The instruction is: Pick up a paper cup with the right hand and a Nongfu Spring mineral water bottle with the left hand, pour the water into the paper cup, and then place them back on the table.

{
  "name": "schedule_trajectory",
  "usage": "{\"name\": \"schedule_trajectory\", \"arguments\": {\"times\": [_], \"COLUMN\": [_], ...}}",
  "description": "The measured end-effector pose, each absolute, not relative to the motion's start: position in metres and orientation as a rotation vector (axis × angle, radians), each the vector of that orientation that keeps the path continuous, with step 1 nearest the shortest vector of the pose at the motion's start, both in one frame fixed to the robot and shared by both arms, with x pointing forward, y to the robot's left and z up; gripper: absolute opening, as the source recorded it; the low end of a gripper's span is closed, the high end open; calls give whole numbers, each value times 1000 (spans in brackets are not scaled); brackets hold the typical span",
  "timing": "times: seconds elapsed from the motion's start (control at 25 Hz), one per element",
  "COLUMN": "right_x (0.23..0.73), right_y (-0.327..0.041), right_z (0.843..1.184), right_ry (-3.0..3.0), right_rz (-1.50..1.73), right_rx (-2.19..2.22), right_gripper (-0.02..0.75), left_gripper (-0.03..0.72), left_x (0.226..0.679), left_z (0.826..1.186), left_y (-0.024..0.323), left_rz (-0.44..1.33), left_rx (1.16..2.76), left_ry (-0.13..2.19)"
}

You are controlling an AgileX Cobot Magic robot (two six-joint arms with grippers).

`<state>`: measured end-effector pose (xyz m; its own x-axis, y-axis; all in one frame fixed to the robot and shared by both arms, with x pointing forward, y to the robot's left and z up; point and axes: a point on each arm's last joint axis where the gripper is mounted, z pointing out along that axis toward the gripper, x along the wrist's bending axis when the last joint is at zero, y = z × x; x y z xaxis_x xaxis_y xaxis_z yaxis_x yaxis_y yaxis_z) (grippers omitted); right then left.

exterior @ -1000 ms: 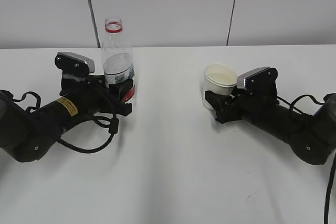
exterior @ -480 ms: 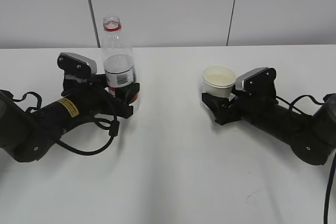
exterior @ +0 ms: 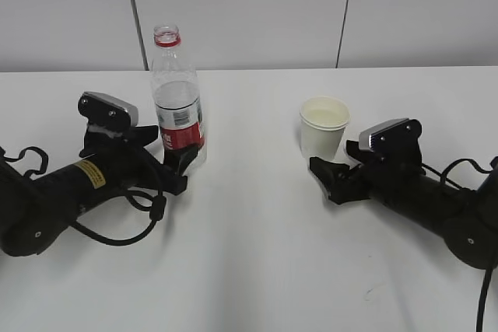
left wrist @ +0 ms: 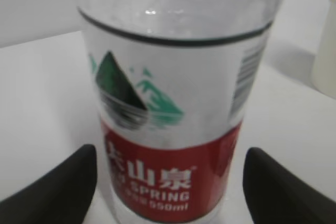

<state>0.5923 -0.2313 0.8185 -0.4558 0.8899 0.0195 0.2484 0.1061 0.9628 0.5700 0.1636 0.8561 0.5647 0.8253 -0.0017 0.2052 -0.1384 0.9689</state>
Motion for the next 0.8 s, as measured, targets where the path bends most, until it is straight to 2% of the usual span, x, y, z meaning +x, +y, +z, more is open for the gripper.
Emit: {"name": "schedule_trajectory", "arguments": {"times": [0.36, 0.8], "right_x": [570, 568], "right_y": [-244, -277], "right_z": [830, 845], "right_ry": [1705, 1423], "right_rz": [1287, 1079], "right_rx": [1246, 1415], "right_gripper": [645, 594], "left_gripper": [531, 531], "left_x": [553, 556], "left_z": [863, 888], "left_y": [196, 247], "left_rz": [746, 1001], "left_rx": [1652, 1587], "left_ry": [990, 1148]}}
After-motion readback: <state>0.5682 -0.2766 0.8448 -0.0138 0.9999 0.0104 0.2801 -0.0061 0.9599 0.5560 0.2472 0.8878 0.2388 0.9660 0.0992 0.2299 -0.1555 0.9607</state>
